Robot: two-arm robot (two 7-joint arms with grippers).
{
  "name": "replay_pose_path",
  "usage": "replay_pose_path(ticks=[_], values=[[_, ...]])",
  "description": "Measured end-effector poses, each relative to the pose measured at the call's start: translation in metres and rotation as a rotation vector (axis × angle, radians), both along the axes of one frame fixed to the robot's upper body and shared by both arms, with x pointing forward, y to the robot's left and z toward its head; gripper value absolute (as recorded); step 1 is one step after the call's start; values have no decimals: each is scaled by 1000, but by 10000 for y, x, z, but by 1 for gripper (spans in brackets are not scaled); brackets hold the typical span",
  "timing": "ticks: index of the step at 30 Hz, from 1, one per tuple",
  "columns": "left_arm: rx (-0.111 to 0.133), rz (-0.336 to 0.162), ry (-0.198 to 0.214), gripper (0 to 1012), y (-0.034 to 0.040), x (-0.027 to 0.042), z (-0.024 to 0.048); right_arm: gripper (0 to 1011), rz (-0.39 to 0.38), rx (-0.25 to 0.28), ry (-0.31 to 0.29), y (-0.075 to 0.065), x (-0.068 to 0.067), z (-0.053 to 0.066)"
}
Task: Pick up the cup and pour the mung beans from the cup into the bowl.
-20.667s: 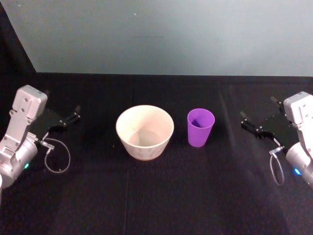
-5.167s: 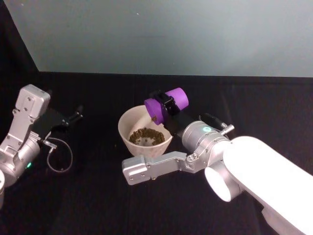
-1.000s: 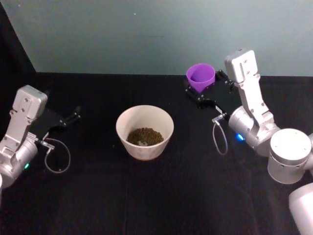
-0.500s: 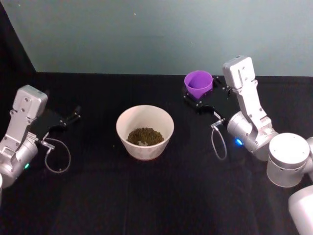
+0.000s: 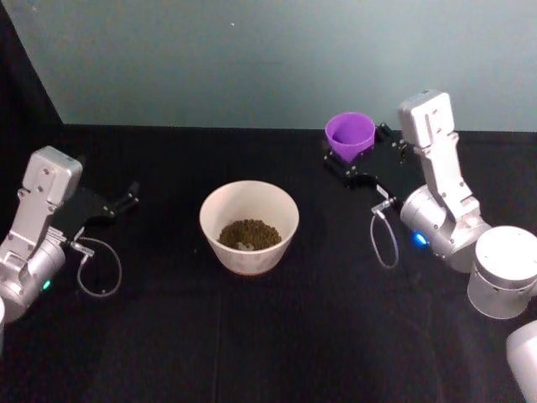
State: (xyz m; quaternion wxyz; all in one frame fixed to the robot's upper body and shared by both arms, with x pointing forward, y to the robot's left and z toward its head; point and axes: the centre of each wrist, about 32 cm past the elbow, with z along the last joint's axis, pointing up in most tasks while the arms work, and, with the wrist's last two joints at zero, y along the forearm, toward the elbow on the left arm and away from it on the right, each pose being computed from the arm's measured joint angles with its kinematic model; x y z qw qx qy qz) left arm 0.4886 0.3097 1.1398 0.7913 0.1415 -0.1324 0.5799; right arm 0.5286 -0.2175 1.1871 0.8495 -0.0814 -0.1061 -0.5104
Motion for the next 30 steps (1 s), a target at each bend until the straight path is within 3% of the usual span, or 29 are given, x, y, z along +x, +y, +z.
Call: replay_pose_path(ticks=[4,7,14,19,23,30], values=[[0,0,0,1000,0,0,0,734,16,33,-21,-58,5,-42],[0,0,0,1000,0,0,0,734,49,92,-39,-132,25,-98],[0,0,0,1000,0,0,0,734,76,139,-18,-205,77,-177],[0,0,0,1000,0,0,0,734,79,161,44,-239,127,-353],[0,0,0,1000,0,0,0,734,88,192,93,-266,150,-562],[0,0,0,1000,0,0,0,734,118,231,127,-286,145,-775]])
